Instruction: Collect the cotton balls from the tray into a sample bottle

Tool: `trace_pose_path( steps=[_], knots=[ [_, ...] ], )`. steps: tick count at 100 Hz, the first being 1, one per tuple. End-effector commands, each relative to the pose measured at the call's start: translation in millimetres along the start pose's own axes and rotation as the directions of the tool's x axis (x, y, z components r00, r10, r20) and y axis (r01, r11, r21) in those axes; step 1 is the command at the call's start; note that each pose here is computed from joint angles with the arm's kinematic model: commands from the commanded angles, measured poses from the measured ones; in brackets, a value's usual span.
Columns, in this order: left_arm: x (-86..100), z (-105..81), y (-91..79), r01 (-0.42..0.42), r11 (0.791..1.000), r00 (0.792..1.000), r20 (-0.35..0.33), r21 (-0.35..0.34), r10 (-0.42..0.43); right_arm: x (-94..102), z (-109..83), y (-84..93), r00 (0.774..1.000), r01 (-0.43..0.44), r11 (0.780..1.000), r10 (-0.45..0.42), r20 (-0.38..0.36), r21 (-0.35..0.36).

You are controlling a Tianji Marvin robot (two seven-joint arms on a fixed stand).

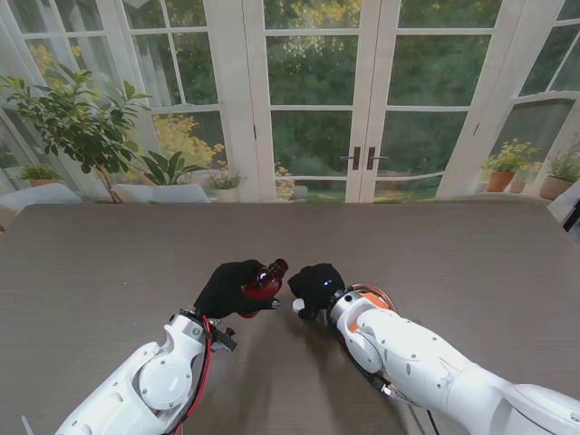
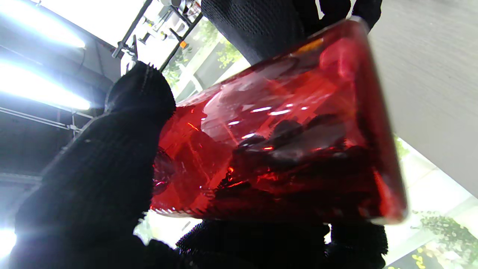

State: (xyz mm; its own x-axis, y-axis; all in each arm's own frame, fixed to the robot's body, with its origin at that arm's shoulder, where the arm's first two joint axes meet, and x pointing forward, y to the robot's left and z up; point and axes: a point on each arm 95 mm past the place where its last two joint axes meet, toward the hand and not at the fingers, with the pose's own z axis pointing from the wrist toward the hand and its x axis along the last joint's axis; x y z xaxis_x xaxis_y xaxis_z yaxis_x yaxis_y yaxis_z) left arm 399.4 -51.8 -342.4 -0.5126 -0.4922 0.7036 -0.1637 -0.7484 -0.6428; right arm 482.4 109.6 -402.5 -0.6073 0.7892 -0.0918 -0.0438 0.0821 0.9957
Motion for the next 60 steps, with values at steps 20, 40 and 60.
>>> trace_pose_path(
  steps=[20, 40, 60],
  knots=[
    [3.5, 1.9, 2.4, 0.014, 1.000, 1.000, -0.005, -0.012, -0.014, 5.6, 4.1, 2.6, 0.999, 0.029, 0.999, -0.029, -0.020, 0.016],
    [3.7, 2.2, 2.5, 0.019, 1.000, 1.000, -0.005, -0.012, -0.019, 7.5, 5.8, 2.2, 0.998, 0.047, 0.999, -0.046, -0.030, 0.018],
    [3.7, 2.2, 3.1, 0.021, 1.000, 1.000, -0.007, -0.015, -0.021, 7.9, 7.4, -1.4, 0.998, 0.054, 0.998, -0.053, -0.033, 0.032]
  ],
)
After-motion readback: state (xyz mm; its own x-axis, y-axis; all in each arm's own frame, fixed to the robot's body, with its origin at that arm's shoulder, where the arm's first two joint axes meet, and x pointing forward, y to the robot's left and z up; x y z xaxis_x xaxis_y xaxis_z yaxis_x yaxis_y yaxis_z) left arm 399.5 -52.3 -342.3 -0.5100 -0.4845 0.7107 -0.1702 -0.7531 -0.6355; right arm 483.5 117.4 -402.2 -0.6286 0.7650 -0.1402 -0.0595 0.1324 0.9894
